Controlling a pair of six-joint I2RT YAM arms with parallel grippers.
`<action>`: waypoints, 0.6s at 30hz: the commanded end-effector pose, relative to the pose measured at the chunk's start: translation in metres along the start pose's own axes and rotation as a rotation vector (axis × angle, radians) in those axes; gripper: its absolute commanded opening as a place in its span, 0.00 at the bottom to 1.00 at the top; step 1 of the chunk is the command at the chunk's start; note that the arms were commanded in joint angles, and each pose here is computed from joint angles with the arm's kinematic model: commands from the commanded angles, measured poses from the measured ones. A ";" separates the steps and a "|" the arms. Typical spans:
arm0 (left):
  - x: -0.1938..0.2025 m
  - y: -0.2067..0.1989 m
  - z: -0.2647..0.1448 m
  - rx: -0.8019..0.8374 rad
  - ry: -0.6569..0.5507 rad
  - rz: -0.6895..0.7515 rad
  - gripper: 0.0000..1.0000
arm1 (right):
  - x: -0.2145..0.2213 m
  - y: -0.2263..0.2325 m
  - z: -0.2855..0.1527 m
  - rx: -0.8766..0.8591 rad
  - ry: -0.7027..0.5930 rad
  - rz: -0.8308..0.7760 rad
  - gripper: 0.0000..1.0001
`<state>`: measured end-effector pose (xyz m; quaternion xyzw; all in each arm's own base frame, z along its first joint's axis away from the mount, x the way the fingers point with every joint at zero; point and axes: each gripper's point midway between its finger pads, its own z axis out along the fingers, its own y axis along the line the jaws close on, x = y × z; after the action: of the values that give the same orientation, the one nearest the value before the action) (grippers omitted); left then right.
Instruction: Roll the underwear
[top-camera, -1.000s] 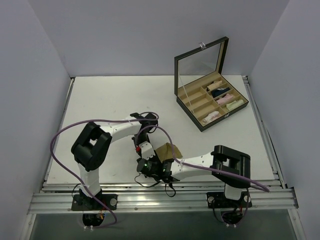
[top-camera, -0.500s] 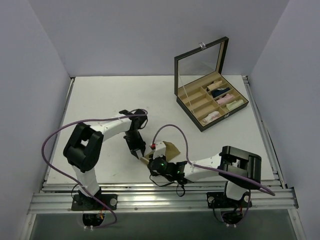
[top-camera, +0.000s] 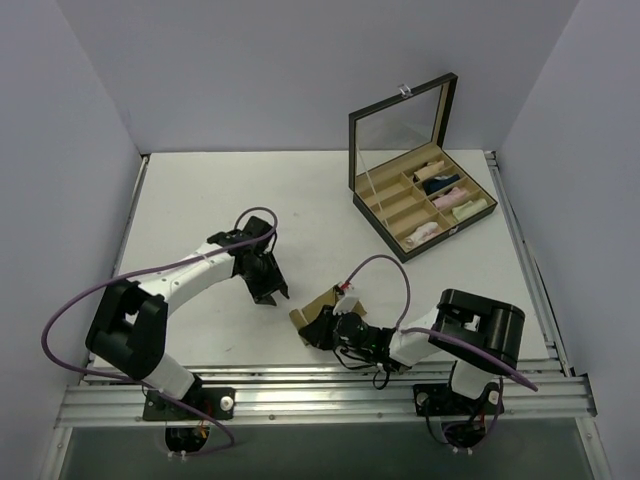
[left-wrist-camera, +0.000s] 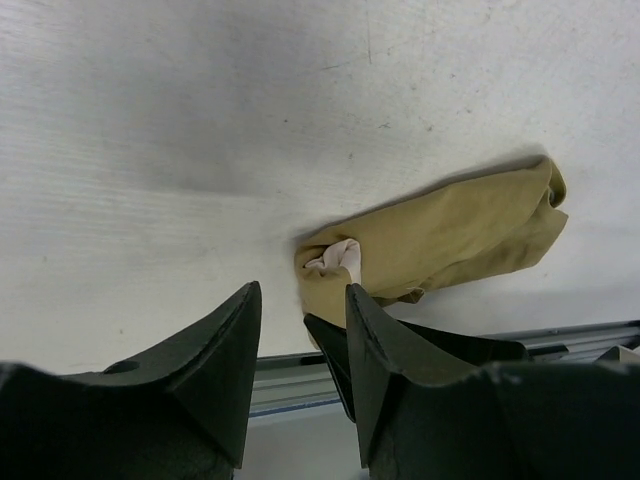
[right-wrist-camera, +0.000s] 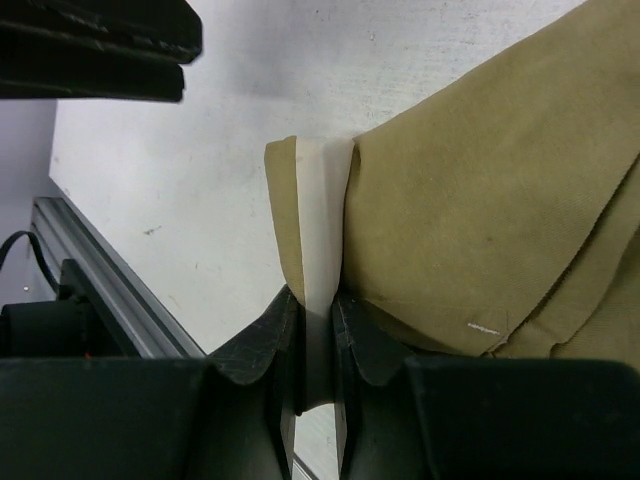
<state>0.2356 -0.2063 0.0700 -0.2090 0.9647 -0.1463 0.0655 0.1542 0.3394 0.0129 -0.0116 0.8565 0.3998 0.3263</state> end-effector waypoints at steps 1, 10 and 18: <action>-0.001 -0.036 -0.005 0.176 -0.026 0.063 0.47 | 0.052 -0.074 -0.021 0.211 0.184 -0.013 0.00; 0.043 -0.027 0.019 0.145 0.056 0.147 0.48 | 0.056 -0.079 -0.019 0.211 0.168 0.040 0.00; 0.049 -0.013 0.032 0.052 0.049 0.165 0.48 | 0.057 -0.079 -0.017 0.206 0.161 0.047 0.00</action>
<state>0.1943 -0.2474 0.0447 -0.1254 0.9742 -0.1829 0.0416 0.1535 0.3426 0.0146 0.0426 0.8361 0.4507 0.3100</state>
